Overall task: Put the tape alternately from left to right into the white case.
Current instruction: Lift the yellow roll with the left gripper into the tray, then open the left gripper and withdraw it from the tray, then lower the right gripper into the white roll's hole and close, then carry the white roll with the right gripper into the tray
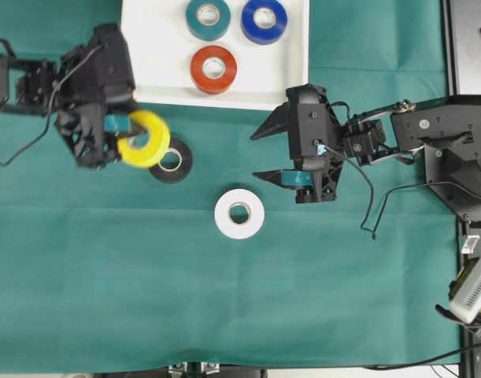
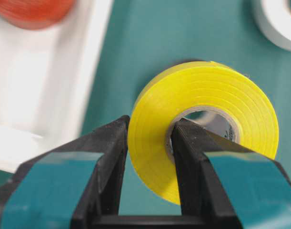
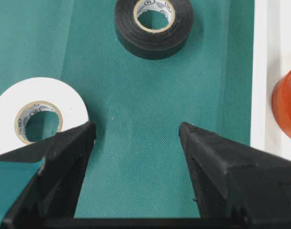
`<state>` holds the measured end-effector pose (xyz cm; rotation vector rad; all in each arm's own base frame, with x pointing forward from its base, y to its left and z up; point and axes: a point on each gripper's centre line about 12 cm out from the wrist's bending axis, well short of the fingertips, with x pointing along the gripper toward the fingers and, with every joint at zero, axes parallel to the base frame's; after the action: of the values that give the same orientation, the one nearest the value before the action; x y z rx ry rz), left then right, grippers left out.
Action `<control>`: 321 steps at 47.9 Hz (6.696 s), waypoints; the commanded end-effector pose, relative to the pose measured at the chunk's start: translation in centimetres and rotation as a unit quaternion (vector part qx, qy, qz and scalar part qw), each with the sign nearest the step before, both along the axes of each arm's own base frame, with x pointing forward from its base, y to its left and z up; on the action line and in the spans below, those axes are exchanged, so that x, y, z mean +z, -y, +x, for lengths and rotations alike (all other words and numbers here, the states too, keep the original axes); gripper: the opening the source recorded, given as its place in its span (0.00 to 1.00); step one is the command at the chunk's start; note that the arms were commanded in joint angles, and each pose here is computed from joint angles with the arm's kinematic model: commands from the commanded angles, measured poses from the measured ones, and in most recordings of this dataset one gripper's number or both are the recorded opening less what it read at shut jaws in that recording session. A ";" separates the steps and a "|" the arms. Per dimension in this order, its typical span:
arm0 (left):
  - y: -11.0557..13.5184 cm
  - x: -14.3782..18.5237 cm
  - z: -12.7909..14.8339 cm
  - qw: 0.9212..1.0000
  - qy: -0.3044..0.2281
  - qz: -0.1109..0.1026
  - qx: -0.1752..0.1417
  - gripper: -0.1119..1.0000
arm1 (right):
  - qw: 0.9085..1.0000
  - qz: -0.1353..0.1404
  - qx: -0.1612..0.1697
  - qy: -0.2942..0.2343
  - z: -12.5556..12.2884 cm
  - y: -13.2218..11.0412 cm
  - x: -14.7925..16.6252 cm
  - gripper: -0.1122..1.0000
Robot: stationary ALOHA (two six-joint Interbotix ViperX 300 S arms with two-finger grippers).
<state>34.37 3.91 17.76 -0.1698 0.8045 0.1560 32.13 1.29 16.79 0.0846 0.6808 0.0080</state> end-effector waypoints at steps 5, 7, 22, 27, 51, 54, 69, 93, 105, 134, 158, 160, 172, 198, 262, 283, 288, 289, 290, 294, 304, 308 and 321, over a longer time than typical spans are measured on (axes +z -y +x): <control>-2.6 1.2 1.3 0.999 0.016 0.040 -0.004 0.07 | 0.999 0.003 0.004 0.035 0.2 -0.2 2.1 0.80; -3.1 1.1 1.5 0.999 0.014 0.051 -0.008 0.07 | 0.999 0.003 0.004 0.035 0.2 -0.2 2.1 0.80; -9.5 0.0 1.8 0.994 -0.015 0.108 0.007 0.07 | 0.999 0.003 0.005 0.034 0.2 -0.3 2.1 0.80; -11.5 -0.5 1.9 0.993 -0.024 0.110 0.026 0.07 | 0.999 0.003 0.005 0.035 0.2 -0.3 2.1 0.80; -18.6 -2.5 2.1 0.987 -0.055 0.138 0.058 0.07 | 0.999 0.003 0.005 0.032 0.1 -0.3 2.0 0.80; -19.1 -2.6 2.0 0.987 -0.057 0.141 0.059 0.07 | 0.999 0.002 0.005 0.032 0.1 -0.3 1.9 0.80; -19.8 -2.3 2.1 0.986 -0.052 0.148 0.063 0.07 | 1.000 0.002 0.005 0.031 0.0 -0.3 1.8 0.80; -19.0 -1.9 1.9 0.986 -0.050 0.148 0.057 0.78 | 1.000 0.002 0.005 0.030 0.0 -0.3 1.8 0.80; -18.1 -0.7 2.2 0.986 -0.037 0.155 0.048 0.77 | 1.000 0.002 0.005 0.031 0.0 -0.3 1.8 0.80; -8.4 1.5 0.0 0.987 -0.008 0.157 -0.041 0.77 | 1.000 0.002 0.005 0.029 0.0 -0.3 1.7 0.80; -0.3 1.8 -2.6 0.977 0.049 0.163 -0.132 0.77 | 1.000 0.002 0.005 0.029 0.0 -0.3 1.7 0.80; 0.2 1.8 -2.8 0.977 0.054 0.158 -0.135 0.77 | 1.000 0.003 0.005 0.030 0.0 -0.3 1.8 0.80; 2.7 1.7 -3.7 0.982 0.083 0.114 -0.129 0.77 | 0.999 0.005 0.006 0.033 0.0 -0.4 1.8 0.80; 4.5 1.3 -4.0 0.986 0.085 0.070 -0.121 0.77 | 0.999 0.009 0.012 0.029 -0.2 -0.8 1.5 0.80; 4.5 0.9 -4.0 0.987 0.079 0.070 -0.122 0.77 | 0.996 -0.003 0.029 -0.079 4.1 -4.7 -3.6 0.80; 4.5 0.8 -4.1 0.987 0.078 0.069 -0.122 0.77 | 0.995 -0.007 0.019 -0.101 4.8 -4.2 -5.3 0.80; 4.5 0.8 -4.1 0.987 0.077 0.069 -0.122 0.77 | 0.995 -0.007 0.019 -0.101 4.8 -4.1 -5.2 0.80; 4.5 0.8 -4.1 0.987 0.078 0.069 -0.122 0.77 | 0.995 -0.007 0.019 -0.101 4.8 -4.1 -5.2 0.80; 4.5 0.8 -4.1 0.987 0.077 0.069 -0.122 0.77 | 0.995 -0.007 0.019 -0.101 4.8 -4.1 -5.2 0.80; 4.5 0.8 -4.1 0.987 0.078 0.069 -0.122 0.77 | 0.995 -0.008 0.020 -0.101 4.8 -4.1 -5.2 0.79; 4.5 0.8 -4.1 0.987 0.078 0.069 -0.122 0.77 | 0.995 -0.007 0.019 -0.096 5.1 -4.2 -4.9 0.45; 4.5 0.8 -4.1 0.987 0.078 0.069 -0.122 0.77 | 0.995 -0.006 0.019 -0.094 5.2 -4.2 -4.8 0.31; 4.5 0.8 -4.1 0.987 0.077 0.069 -0.123 0.77 | 0.997 -0.004 0.018 -0.076 5.1 -4.2 -3.3 0.31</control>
<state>30.07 -0.43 17.96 0.0471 0.6745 -0.0294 36.66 5.49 10.46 0.0513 0.9190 0.0288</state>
